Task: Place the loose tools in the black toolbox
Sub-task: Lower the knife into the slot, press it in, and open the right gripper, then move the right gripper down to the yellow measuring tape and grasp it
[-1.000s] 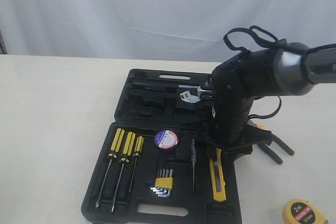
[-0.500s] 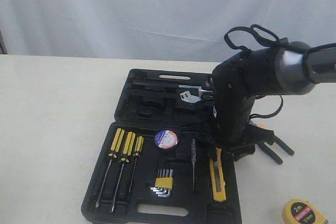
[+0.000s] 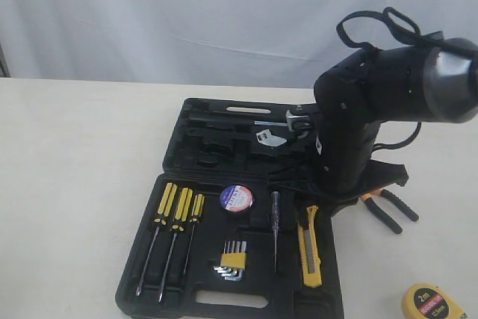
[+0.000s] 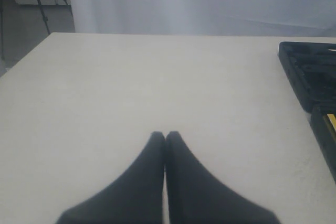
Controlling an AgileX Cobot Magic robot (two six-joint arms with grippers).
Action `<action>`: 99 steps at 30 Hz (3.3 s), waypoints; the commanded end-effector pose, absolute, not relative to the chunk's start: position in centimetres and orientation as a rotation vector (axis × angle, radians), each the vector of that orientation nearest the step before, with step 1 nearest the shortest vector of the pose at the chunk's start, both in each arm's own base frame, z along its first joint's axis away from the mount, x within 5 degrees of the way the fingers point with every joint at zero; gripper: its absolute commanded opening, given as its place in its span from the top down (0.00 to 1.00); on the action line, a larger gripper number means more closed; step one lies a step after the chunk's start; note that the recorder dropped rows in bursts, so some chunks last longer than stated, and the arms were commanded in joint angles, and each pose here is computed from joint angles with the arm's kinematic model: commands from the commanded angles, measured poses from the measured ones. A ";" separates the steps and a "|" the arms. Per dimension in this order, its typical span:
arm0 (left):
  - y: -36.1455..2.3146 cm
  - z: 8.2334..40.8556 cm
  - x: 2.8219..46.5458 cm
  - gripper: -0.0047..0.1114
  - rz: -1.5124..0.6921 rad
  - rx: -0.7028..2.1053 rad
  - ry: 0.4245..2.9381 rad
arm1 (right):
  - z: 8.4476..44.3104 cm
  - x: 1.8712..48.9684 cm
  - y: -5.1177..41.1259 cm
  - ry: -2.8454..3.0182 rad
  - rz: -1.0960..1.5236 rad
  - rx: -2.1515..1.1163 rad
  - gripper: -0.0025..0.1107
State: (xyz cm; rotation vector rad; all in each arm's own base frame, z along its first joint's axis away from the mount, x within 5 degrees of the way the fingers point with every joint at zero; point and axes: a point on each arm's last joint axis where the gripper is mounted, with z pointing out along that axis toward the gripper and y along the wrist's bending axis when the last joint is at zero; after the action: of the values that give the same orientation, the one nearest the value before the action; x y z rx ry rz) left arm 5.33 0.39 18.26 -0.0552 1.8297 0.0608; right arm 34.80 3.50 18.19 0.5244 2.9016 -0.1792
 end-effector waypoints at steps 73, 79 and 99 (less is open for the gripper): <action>0.4 18.2 5.3 0.96 0.053 -0.056 1.825 | 13.5 34.4 4.2 2.997 -0.095 0.268 0.98; 0.4 18.2 5.3 0.96 0.053 -0.056 1.825 | 15.9 34.3 4.0 2.930 -0.076 0.258 0.98; 0.4 18.2 5.3 0.96 0.053 -0.056 1.825 | 26.0 29.5 -3.7 2.881 0.025 0.399 0.98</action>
State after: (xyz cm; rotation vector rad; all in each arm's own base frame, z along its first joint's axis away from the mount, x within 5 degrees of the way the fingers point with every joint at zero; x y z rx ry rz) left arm 5.33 0.39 18.26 -0.0552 1.8297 0.0608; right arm 30.60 -2.53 24.65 0.4301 2.8629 0.0673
